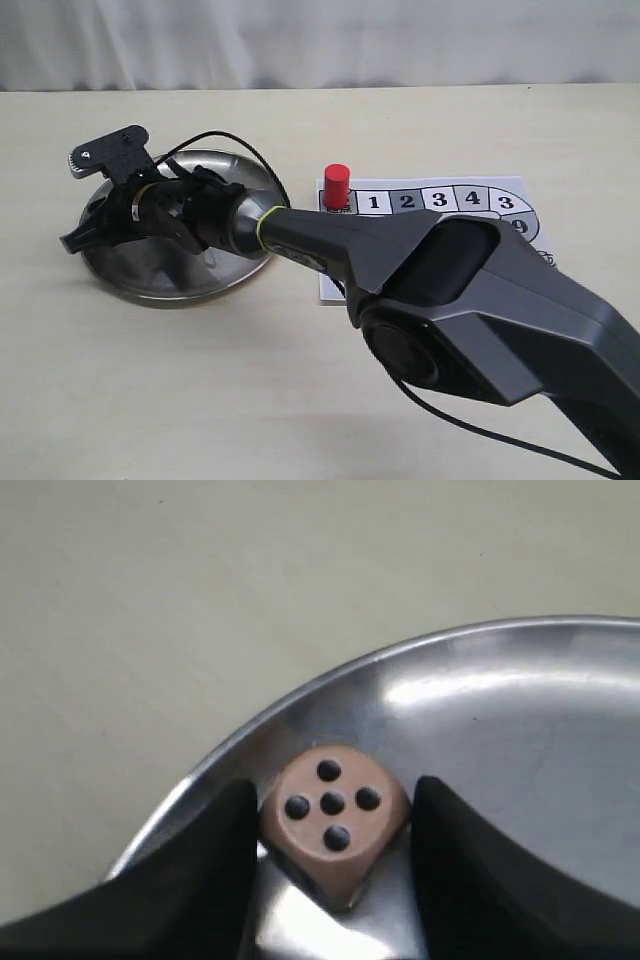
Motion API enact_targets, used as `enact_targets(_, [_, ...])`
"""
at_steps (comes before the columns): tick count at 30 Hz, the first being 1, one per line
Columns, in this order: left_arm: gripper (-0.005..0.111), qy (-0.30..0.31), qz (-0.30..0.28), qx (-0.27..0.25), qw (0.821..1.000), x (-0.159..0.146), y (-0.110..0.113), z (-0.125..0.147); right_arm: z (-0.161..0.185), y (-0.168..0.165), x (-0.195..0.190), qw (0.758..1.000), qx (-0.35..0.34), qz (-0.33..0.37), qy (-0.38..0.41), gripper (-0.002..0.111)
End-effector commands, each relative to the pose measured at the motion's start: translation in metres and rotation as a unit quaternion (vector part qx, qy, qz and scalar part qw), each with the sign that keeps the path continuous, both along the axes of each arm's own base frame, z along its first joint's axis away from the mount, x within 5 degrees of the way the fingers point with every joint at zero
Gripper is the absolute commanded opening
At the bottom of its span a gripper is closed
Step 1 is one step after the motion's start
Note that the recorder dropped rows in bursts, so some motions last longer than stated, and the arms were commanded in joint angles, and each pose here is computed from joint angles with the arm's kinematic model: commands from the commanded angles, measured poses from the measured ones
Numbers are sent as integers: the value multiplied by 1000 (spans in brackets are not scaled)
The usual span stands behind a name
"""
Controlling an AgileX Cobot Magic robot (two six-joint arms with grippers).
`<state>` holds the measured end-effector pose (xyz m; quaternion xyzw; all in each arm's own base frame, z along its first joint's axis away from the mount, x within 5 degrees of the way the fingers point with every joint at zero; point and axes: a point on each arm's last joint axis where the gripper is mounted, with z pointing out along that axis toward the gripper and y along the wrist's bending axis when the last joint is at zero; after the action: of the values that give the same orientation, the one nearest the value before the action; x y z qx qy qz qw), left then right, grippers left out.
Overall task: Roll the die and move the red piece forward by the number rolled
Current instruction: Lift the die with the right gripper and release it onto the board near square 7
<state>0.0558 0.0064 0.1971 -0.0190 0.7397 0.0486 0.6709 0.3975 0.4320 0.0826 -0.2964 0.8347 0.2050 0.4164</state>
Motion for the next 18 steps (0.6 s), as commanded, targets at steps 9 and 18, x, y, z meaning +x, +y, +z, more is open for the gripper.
enact_targets(9, [0, -5, 1, 0, 1000, 0, 0, 0, 168, -104, 26, 981, -163, -106, -2, 4])
enact_targets(18, [0, -5, 1, 0, 1000, 0, 0, 0, 223, -199, 8, 965, -224, -134, 22, 4])
